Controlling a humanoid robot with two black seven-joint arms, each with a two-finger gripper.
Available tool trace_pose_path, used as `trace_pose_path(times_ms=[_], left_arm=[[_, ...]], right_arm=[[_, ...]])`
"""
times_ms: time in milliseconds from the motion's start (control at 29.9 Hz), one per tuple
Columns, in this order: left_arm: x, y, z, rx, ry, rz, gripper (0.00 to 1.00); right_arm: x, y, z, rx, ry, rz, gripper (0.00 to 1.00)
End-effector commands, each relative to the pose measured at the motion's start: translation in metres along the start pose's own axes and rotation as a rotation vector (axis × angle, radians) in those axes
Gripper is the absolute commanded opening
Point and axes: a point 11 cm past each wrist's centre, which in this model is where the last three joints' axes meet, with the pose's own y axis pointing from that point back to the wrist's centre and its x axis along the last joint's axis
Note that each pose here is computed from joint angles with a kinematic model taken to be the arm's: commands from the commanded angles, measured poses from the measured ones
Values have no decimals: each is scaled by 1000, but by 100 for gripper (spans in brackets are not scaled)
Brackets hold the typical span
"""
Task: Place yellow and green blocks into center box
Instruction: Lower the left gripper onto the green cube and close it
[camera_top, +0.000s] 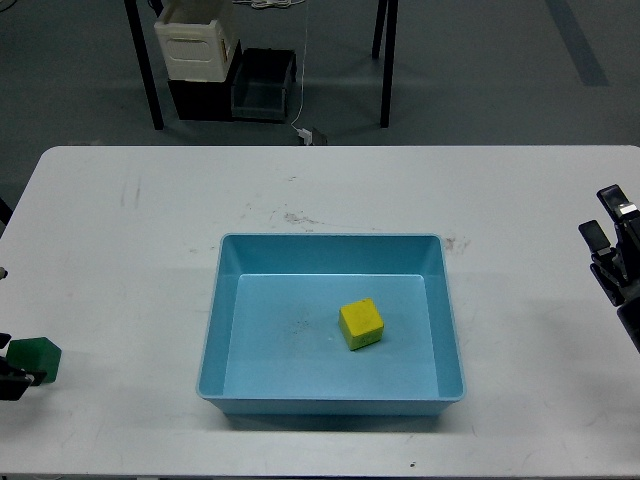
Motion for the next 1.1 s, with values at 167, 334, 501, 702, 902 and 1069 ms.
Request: trace_pose_path(times_ms=[167, 334, 501, 702, 902, 1069], left_arm=[[2, -14, -3, 0, 19, 4, 92], [3, -20, 0, -12, 15, 3, 83], [-1, -21, -3, 5, -11, -18, 67], [-4, -23, -6, 12, 0, -26, 57], [-2, -22, -6, 12, 3, -14, 44], [6, -20, -8, 18, -31, 57, 36]], right_arm=[[1, 2, 4, -11, -2, 5, 98], [2, 2, 4, -11, 0, 8, 98], [2, 2, 5, -13, 0, 10, 98], [4, 2, 5, -14, 8, 27, 98], [4, 2, 5, -15, 8, 27, 98], [4, 2, 5, -16, 9, 29, 98]])
